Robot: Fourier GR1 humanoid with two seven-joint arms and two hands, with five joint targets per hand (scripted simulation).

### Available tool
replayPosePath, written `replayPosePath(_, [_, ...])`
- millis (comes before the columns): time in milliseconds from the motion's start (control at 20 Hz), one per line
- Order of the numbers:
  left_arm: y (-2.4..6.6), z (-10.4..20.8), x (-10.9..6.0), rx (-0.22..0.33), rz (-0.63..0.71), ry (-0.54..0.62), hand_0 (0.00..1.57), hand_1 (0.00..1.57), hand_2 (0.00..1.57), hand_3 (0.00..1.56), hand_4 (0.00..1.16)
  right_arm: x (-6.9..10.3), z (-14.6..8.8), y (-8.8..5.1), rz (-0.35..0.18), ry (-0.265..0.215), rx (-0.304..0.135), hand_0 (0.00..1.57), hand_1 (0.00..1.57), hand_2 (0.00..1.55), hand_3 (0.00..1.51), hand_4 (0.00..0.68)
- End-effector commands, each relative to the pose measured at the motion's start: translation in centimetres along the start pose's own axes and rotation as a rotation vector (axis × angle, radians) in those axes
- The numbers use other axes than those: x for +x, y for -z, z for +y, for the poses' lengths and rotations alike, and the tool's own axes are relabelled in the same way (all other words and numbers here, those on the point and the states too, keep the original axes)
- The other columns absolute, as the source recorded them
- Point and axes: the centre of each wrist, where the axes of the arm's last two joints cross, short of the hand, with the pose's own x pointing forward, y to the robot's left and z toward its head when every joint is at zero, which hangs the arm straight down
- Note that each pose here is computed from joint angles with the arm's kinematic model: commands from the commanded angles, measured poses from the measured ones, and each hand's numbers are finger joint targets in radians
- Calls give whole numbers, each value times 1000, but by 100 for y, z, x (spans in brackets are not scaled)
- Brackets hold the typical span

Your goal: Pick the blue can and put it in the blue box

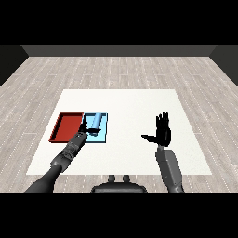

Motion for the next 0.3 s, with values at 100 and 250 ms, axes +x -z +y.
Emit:
replayPosePath(100, [9,63,-16,58,-195,-180,0,0,0,0,0,50,-77,-81,0,-16,19,0,0,0,0,0])
replayPosePath(250, [17,105,242,62,-330,-207,0,0,0,0,0,99,-113,-109,9,-40,68,0,0,0,0,0])
